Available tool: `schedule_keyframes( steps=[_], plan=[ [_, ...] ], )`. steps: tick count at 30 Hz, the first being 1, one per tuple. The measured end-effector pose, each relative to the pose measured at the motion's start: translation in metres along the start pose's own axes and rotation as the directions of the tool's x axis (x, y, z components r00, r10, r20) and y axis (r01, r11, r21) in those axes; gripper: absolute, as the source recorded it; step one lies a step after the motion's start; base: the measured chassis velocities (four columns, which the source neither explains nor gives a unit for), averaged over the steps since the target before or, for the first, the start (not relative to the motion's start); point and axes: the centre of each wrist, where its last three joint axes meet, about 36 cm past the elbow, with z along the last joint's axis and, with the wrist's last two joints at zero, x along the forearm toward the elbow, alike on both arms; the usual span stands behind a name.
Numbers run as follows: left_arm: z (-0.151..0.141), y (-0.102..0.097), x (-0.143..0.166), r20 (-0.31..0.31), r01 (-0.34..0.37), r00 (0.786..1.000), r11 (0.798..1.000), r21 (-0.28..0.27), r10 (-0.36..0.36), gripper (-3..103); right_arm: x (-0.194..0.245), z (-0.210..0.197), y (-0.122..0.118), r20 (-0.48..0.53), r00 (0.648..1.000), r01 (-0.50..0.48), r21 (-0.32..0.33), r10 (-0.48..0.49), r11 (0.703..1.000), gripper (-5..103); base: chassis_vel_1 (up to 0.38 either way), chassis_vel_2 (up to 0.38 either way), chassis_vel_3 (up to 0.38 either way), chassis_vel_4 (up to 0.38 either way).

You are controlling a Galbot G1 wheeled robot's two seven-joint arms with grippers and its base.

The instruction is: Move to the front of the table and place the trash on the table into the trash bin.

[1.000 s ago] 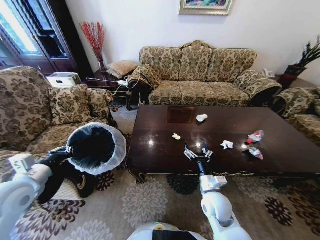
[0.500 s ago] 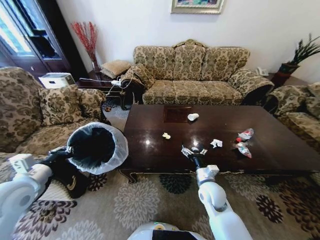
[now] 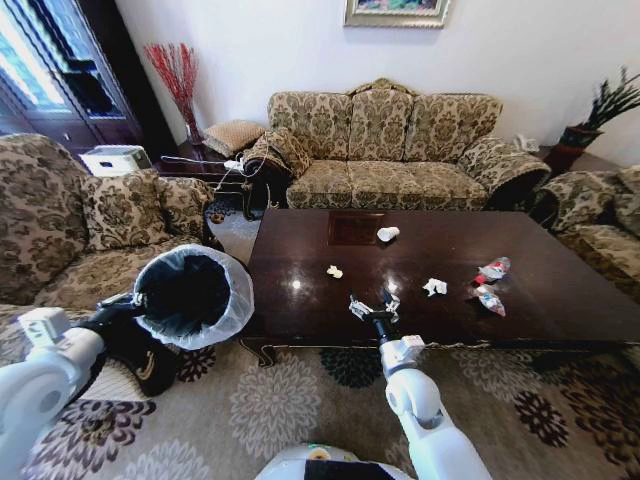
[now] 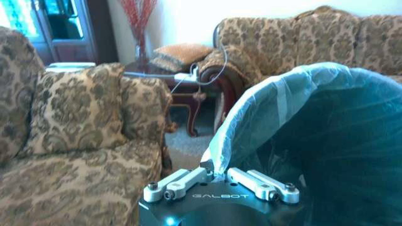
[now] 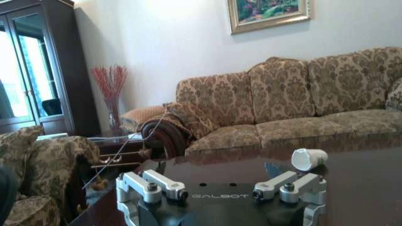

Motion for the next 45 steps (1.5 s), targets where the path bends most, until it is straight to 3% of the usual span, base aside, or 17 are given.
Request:
schedule_keyframes(
  steps=[2, 6, 12, 22, 45],
  plan=[
    [-0.015, 0.003, -0.013, 0.029, -0.056, 0.998, 0.998, -0.02, 0.056, 0, 0.0, -0.001, 0.0, 0.005, 1.0, -0.001, 0.001, 0.001, 1.0, 100, 0.0, 0.0, 0.0, 0.0],
    [-0.027, 0.004, -0.019, 0.039, -0.066, 0.997, 0.997, -0.049, 0.068, 0, -0.001, -0.002, -0.001, 0.009, 1.0, -0.003, 0.002, 0.003, 1.0, 100, 0.0, 0.0, 0.0, 0.0],
    [-0.028, 0.017, -0.033, -0.007, -0.045, 0.999, 0.995, -0.087, 0.045, 0, -0.009, 0.0, -0.003, 0.014, 1.0, 0.0, 0.008, 0.0, 1.0, 100, 0.0, 0.0, 0.0, 0.0],
    [-0.01, 0.028, -0.044, -0.059, -0.012, 0.998, 0.996, -0.092, 0.006, 0, -0.05, 0.021, -0.006, -0.02, 1.0, 0.013, 0.013, -0.013, 1.0, 100, 0.0, 0.0, 0.0, 0.0],
    [-0.021, 0.009, -0.038, -0.029, -0.065, 0.998, 0.993, -0.1, 0.062, 0, -0.125, 0.074, -0.008, -0.089, 0.996, 0.007, 0.022, -0.005, 1.0, 100, -0.056, 0.056, 0.054, -0.054]
  ],
)
